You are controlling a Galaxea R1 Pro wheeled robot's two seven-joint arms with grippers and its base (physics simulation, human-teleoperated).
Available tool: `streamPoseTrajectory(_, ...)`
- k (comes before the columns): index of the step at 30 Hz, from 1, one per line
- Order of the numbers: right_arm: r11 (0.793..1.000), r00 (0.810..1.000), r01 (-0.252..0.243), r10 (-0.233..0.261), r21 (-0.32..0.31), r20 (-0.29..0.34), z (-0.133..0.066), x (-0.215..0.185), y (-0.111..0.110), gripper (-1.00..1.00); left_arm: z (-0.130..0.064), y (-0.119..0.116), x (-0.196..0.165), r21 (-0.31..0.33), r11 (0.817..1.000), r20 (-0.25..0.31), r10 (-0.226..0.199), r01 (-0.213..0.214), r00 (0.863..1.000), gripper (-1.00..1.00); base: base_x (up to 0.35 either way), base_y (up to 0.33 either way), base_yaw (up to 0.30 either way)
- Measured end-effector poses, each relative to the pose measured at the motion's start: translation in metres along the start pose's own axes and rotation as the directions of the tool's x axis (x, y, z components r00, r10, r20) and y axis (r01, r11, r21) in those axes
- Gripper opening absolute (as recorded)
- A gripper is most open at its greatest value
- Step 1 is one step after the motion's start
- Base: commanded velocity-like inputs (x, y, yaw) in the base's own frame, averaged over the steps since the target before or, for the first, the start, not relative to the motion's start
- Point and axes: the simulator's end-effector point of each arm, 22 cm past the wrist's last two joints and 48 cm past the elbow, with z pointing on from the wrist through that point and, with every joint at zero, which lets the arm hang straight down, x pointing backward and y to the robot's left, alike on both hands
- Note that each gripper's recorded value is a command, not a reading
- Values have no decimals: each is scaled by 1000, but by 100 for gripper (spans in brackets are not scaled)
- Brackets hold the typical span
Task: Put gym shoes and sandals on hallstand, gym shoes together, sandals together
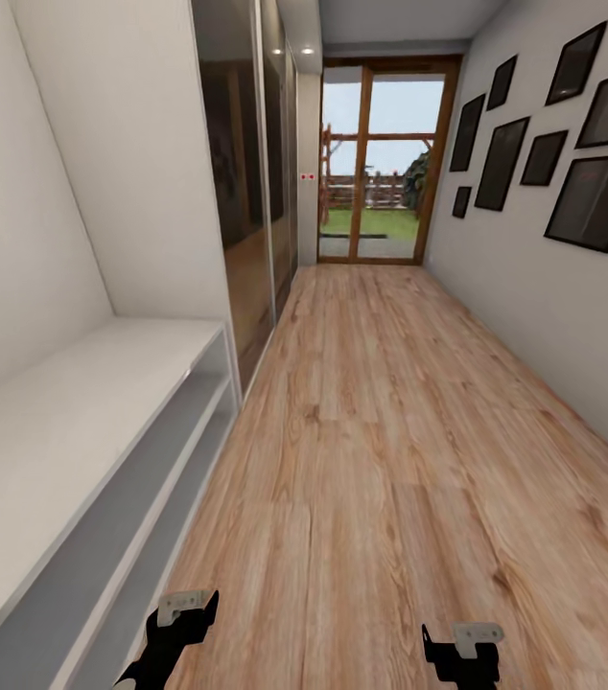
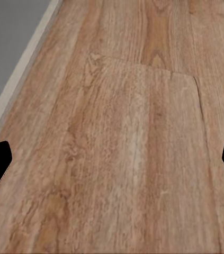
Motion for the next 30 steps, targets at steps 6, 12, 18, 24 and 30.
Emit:
streamPoseTrajectory(6, 1000, 1000, 0, 0, 0, 0, 0, 0, 0, 100, 0, 0, 0, 0, 1000, 1, 0, 0, 1000, 100, 339, 0, 0)
streamPoseTrajectory(12, 1000, 1000, 0, 0, 0, 0, 0, 0, 0, 100, 0, 0, 0, 0, 1000, 2, 0, 0, 1000, 100, 339, -14, 0)
streamPoseTrajectory(18, 1000, 1000, 0, 0, 0, 0, 0, 0, 0, 100, 0, 0, 0, 0, 1000, 1, 0, 0, 1000, 100, 339, -70, 0)
streamPoseTrajectory(24, 1000, 1000, 0, 0, 1, 1, 0, 0, 0, 100, 0, -1, 0, 1, 1000, 1, 0, 0, 1000, 100, 339, -77, 0)
streamPoseTrajectory(30, 1000, 1000, 0, 0, 1, 1, 0, 0, 0, 100, 0, -1, 0, 2, 1000, 1, 0, 0, 1000, 100, 339, -51, 0)
